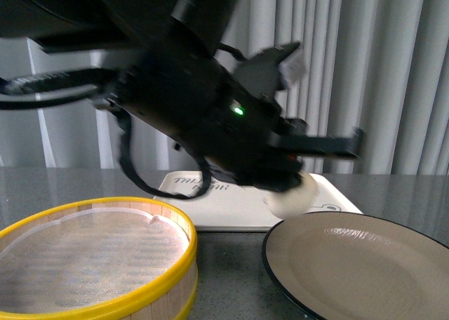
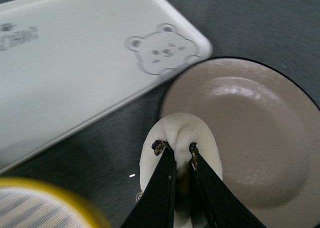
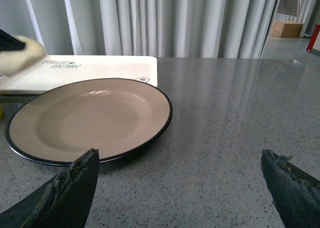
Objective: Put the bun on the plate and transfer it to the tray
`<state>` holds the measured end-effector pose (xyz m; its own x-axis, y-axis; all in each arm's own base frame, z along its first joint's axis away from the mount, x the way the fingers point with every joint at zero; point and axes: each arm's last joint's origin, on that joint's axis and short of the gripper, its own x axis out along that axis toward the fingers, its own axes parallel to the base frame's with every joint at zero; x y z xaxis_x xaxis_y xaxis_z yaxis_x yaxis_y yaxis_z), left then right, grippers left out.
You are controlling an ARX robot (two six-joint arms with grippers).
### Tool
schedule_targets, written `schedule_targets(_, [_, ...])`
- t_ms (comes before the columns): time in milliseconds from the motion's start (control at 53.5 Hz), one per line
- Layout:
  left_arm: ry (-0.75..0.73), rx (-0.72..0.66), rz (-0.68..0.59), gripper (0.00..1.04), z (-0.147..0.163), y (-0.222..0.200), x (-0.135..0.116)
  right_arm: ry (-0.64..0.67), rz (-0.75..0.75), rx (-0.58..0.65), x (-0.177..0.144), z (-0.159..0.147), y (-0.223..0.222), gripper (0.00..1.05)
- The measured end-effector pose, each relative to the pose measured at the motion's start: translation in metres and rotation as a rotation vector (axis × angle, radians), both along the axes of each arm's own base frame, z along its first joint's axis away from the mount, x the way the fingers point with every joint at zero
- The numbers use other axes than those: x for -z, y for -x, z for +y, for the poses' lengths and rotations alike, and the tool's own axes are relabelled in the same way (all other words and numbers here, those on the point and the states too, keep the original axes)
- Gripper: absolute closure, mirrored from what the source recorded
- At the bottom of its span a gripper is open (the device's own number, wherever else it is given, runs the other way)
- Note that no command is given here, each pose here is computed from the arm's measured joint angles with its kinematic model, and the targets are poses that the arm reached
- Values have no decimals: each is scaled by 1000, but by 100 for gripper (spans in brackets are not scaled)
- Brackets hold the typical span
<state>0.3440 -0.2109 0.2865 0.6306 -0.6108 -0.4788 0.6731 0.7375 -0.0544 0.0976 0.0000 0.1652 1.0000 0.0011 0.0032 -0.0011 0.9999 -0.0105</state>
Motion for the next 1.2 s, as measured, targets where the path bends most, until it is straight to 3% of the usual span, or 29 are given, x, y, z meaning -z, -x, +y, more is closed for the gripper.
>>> schedule_targets(168, [-39,135,45,100,-47,1,24,0,0,0,0,0,0,9])
schedule_targets(318, [-35,165,42,100,-64,5,24,0,0,0,0,0,0,9])
schedule_targets(504, [-60,134,53,100,-78,4,23,0,0,0,0,0,0,9])
schedule_targets(785, [-76,45,132,100,-102,-8,50,0,0,0,0,0,0,9])
schedule_targets(972, [-77,16,134,100,-111,-11,49,0,0,0,0,0,0,9])
schedule_targets(1196, [-91,-25,165,71,-113,-13,51,0,0,0,0,0,0,9])
